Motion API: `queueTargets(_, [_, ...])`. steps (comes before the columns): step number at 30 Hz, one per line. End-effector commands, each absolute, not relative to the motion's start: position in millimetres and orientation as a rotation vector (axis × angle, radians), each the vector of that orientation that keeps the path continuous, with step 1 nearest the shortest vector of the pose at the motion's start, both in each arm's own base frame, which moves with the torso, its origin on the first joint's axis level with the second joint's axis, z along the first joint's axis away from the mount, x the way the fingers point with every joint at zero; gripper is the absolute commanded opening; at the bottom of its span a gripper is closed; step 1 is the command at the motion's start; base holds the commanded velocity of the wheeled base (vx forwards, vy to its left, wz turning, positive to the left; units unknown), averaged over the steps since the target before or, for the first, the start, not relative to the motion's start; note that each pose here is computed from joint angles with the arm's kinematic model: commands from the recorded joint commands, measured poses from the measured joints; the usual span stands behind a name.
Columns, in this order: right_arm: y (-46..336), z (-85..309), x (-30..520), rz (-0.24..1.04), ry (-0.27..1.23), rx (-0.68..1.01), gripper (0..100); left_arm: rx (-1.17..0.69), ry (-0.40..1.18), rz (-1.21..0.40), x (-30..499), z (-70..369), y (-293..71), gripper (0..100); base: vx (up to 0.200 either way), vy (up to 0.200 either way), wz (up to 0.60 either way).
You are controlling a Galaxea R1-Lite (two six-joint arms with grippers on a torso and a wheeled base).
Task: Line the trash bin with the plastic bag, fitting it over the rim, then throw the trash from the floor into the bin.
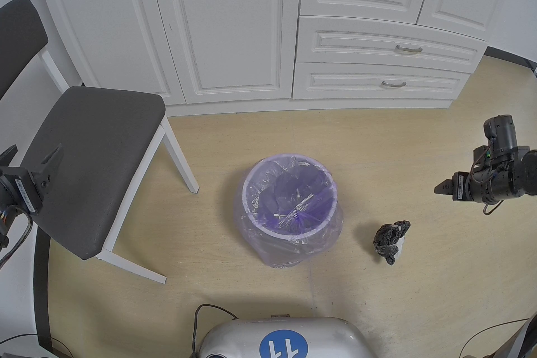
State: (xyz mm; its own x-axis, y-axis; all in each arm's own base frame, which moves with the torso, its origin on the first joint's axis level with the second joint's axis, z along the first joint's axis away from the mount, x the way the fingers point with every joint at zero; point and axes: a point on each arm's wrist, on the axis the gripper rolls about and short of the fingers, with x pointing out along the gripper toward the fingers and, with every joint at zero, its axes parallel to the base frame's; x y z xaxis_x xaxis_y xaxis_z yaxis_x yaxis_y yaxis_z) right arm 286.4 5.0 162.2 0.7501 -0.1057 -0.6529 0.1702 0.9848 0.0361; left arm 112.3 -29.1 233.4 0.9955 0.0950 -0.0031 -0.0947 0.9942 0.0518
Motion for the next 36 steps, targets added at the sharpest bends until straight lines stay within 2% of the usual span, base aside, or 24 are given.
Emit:
queueTargets(1, [-13, 193, 300, -0.092, 0.729, 0.256, 100, 0.052, 0.003, 0.098, 112, 234, -28, 100, 0.0, 0.0, 0.0])
queueTargets(21, [-14, 170, 311, -0.08, 0.821, 0.251, 100, 0.071, -0.008, 0.092, 108, 235, -27, 100, 0.0, 0.0, 0.0])
queueTargets(36, [-24, 110, 348, -0.083, 0.988, 0.246, 100, 0.08, 0.004, 0.092, 108, 233, -27, 100, 0.0, 0.0, 0.0])
